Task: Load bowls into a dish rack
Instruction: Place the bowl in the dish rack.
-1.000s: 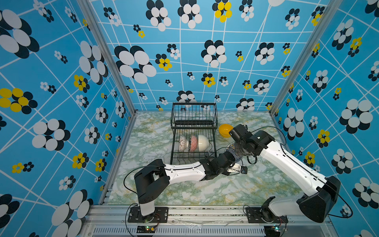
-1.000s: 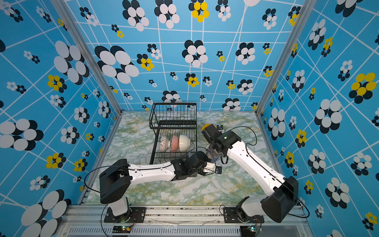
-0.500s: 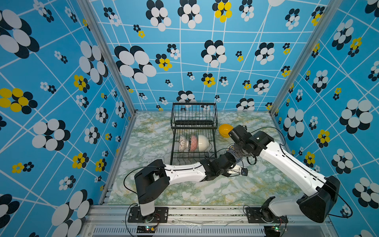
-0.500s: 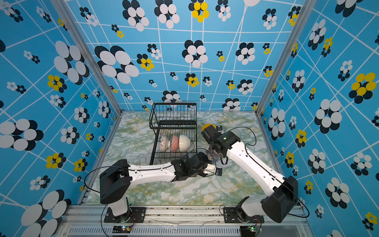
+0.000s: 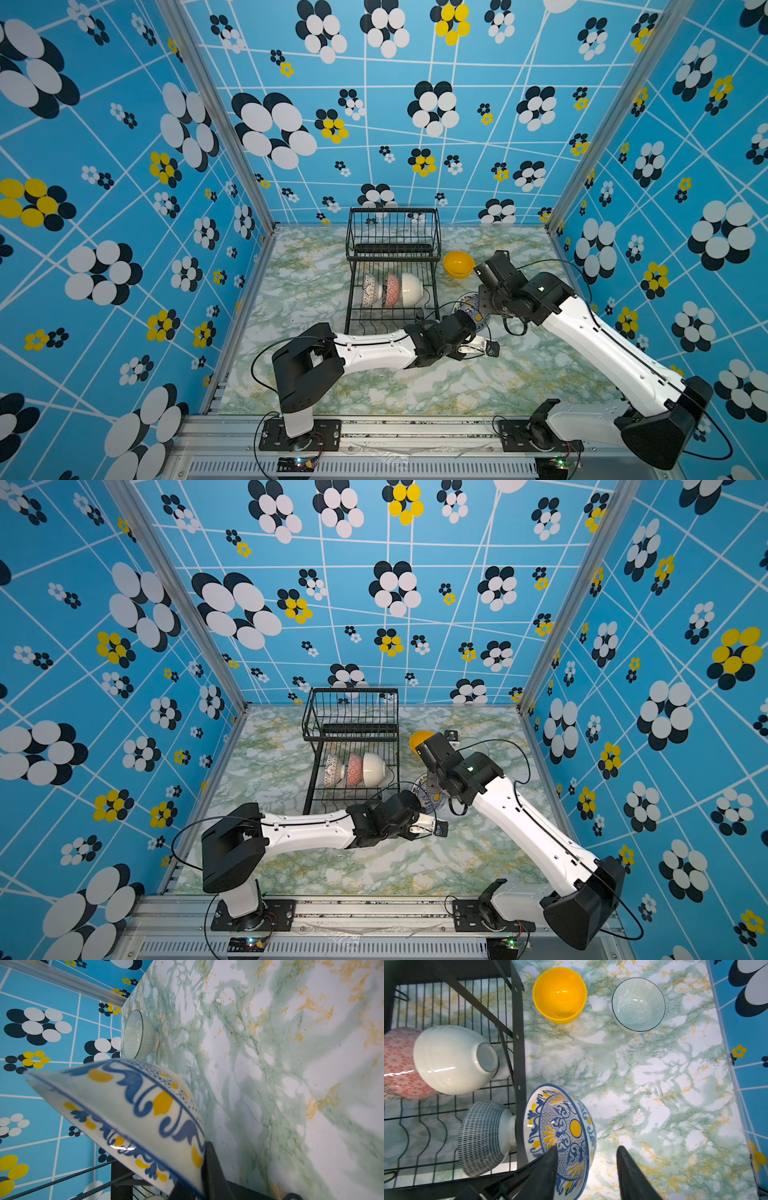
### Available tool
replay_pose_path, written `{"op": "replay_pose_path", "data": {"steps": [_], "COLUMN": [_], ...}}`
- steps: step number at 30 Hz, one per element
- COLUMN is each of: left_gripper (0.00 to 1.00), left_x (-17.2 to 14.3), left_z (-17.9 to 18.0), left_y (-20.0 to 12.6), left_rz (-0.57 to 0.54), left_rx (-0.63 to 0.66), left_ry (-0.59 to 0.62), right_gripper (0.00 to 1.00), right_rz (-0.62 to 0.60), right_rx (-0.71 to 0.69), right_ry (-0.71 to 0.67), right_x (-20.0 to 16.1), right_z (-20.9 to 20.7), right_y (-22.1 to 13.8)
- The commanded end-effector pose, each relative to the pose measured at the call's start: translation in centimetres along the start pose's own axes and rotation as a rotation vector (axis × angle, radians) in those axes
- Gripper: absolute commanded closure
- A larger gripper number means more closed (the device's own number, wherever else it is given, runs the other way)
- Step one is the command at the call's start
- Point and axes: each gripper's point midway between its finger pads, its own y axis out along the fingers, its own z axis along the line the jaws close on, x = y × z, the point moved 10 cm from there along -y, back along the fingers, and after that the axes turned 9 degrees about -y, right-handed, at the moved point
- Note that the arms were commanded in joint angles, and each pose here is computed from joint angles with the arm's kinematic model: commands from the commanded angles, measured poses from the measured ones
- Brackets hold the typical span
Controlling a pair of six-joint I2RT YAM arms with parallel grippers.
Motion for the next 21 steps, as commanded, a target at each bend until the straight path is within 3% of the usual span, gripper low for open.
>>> {"op": "replay_pose_path", "data": {"steps": [1,5,9,12,15,21], "left_gripper": [1.00,1.00,1.00,1.00,1.00,1.00], "left_x": [1.2,1.6,1.9,1.7,1.3,-0.7], "left_z": [1.6,2.2,3.2,4.2,5.2,7.7], "left_y": [-1.7,-2.5,-3.8,-4.9,-6.3,-10.3], "left_rz": [-0.066,-0.108,-0.180,-0.221,-0.283,-0.441], "left_rx": [0.069,0.072,0.061,0.063,0.057,0.031], "left_ry": [-0.050,-0.120,-0.236,-0.320,-0.419,-0.666], "right_gripper": [0.47,0.37,0.14,0.05,0.01,0.00], "right_rz": [-0.039,-0.120,-0.230,-0.306,-0.338,-0.290], "right_rx": [0.044,0.086,0.127,0.138,0.166,0.268], "right_ry": [0.034,0.093,0.166,0.195,0.160,0.080], "right_x": [-0.5,-1.3,-1.5,-1.2,-0.5,0.1], "right_z": [-0.6,-1.8,-3.4,-4.3,-4.2,-2.1], "right_y": [-1.0,-2.3,-3.9,-5.2,-5.9,-4.9]}}
